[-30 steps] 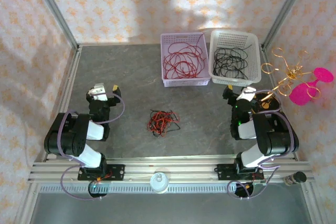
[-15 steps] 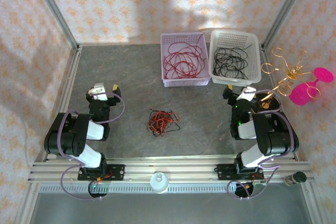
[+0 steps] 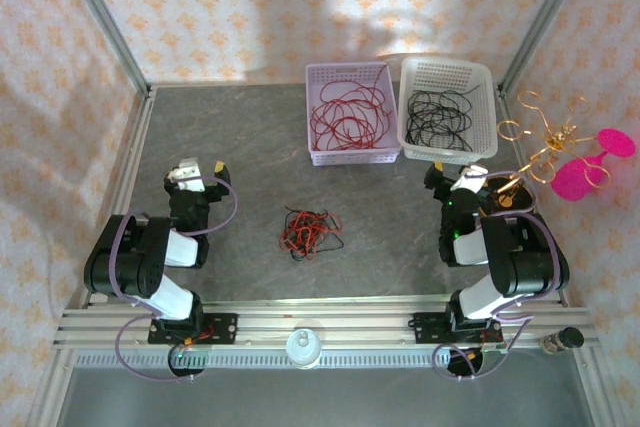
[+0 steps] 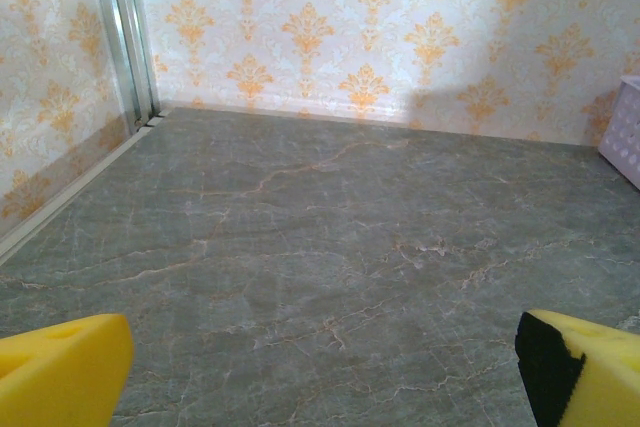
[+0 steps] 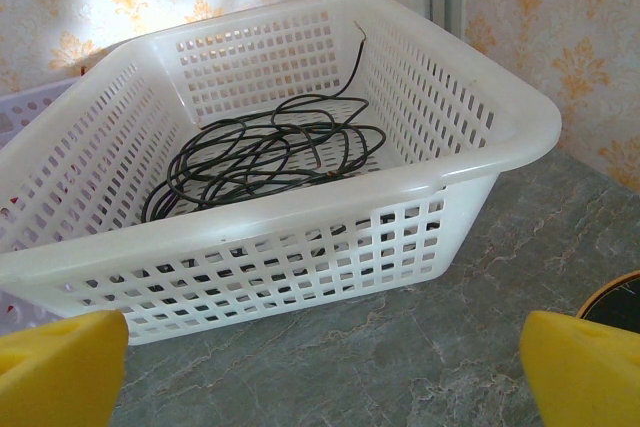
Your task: Untangle the cables
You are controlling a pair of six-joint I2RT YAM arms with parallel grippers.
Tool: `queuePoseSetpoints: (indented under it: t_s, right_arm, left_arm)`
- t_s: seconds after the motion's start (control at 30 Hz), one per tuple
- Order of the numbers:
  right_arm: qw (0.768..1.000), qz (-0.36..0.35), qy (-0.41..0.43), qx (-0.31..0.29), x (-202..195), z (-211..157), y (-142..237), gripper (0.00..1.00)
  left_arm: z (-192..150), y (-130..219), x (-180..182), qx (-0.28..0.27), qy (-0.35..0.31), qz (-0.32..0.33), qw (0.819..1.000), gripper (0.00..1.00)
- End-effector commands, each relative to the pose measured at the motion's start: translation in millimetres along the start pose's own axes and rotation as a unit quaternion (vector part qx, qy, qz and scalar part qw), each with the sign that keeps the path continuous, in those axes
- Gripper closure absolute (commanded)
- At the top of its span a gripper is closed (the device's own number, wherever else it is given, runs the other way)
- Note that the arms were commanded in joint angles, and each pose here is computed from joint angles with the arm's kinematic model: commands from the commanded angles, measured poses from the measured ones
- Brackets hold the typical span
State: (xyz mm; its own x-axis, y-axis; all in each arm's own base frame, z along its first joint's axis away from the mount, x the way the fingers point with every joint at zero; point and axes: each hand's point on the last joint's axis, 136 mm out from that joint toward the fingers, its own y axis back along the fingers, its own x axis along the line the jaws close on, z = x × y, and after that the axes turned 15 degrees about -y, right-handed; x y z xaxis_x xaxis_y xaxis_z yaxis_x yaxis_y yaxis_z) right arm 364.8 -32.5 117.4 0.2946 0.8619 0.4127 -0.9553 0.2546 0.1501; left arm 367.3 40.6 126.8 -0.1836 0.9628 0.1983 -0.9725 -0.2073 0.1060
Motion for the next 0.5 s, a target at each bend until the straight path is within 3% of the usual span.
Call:
queuePoseSetpoints:
  t_s: [0.0,0.47]
  right_arm:
    - [1.0,0.003,0.002,-0.012,3.4,8.1,-2.0,0.0]
    - [1.0,0.004,0.001,-0.015,3.5,9.4,-1.3,0.0]
  left_arm:
    - [7.3,-2.7,-0.2,-0.009,0.009,0.005,1.0,0.01]
    - [7.2,-2.6,0.0,-0.009,0.008,0.006,1.0,0.01]
